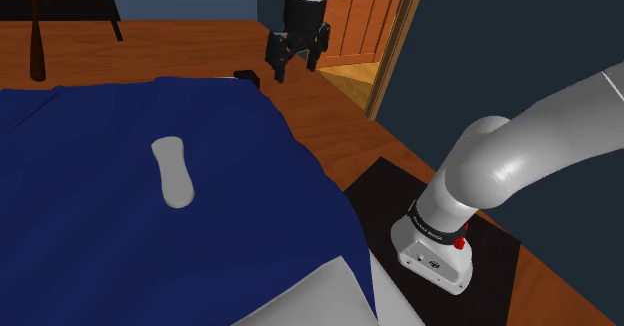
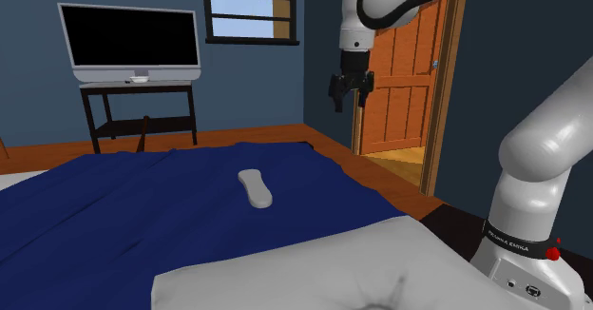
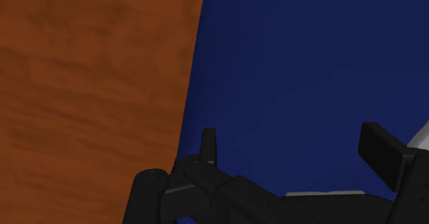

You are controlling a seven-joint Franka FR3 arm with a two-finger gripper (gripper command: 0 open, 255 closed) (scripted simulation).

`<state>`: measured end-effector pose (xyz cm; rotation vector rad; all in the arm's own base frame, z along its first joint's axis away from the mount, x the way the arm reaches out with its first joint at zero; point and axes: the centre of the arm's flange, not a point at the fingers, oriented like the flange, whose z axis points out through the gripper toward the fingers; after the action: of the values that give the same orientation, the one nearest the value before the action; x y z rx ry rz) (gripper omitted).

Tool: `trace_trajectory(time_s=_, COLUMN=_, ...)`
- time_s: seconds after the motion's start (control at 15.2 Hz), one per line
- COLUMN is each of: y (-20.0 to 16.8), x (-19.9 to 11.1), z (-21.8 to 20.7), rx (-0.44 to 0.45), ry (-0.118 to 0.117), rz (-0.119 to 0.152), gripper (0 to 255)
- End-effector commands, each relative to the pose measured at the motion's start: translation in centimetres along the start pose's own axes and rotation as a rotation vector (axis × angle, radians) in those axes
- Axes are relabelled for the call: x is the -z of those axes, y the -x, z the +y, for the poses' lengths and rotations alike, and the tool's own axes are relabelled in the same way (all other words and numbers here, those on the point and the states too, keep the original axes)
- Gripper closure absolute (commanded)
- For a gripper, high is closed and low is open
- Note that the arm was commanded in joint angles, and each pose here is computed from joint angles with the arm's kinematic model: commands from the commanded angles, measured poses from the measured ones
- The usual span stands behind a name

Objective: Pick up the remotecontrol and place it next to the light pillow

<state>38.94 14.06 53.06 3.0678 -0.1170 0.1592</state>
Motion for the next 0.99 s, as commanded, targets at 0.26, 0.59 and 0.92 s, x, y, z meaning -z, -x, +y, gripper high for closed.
trace_trajectory(time_s=0.26, y=-1.8, x=-3.7, z=-7.0, rx=-0.042, ry=-0.010, rz=-0.026, gripper=0)
trace_trajectory(time_s=0.59, y=-3.4, x=-6.7, z=-12.6, rx=-0.076, ry=-0.017, rz=-0.047, gripper=0)
trace_trajectory(time_s=0.92, y=-5.1, x=-9.7, z=-18.2, rx=-0.110, ry=-0.024, rz=-0.068, gripper=0)
